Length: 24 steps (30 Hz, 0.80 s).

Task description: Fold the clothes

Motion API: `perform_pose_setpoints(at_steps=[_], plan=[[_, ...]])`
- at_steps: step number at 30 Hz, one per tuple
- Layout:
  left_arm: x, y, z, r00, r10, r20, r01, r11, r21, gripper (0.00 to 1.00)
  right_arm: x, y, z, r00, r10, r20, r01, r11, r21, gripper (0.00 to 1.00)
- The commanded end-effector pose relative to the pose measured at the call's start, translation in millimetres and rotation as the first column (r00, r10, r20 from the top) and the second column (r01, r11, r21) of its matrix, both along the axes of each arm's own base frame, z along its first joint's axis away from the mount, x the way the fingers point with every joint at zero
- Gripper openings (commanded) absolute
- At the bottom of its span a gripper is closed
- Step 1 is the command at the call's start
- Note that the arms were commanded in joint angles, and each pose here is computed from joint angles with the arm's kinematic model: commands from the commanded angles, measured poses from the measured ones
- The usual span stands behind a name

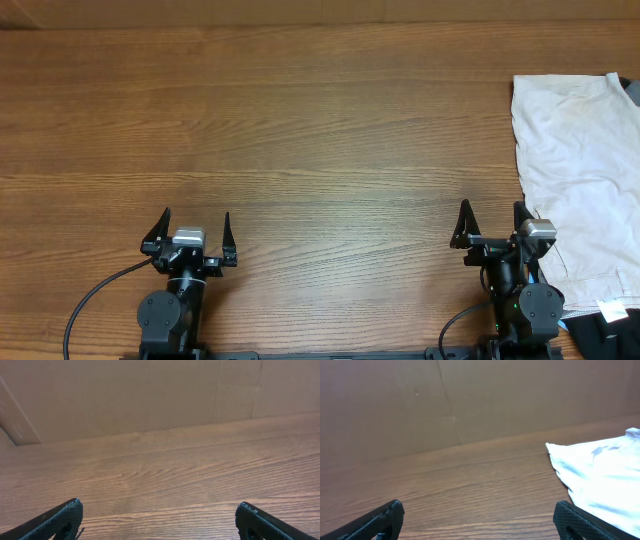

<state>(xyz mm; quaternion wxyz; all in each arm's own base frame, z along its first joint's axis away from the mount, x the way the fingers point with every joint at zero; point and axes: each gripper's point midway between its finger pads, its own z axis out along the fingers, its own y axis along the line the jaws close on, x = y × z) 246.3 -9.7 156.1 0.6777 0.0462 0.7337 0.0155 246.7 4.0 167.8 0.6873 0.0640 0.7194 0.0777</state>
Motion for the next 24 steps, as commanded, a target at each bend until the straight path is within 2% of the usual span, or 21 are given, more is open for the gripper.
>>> perform_pose_setpoints(at_steps=[1, 13, 24], plan=[[0, 3, 2, 1.0, 0.015, 0.013, -0.015, 1.0, 0.019, 1.0, -1, -5, 12, 0.999, -0.029, 0.024, 0.029, 1.0, -0.001, 1.0], [0, 3, 2, 1.0, 0.015, 0.012, -0.015, 1.0, 0.019, 1.0, -2, -11, -2, 0.997, -0.062, -0.051, 0.062, 0.998, -0.006, 1.0], [0, 4, 1, 1.0, 0.018, 0.011, -0.018, 1.0, 0.02, 1.0, -2, -11, -3, 0.996, -0.062, -0.057, 0.062, 0.998, -0.006, 1.0]])
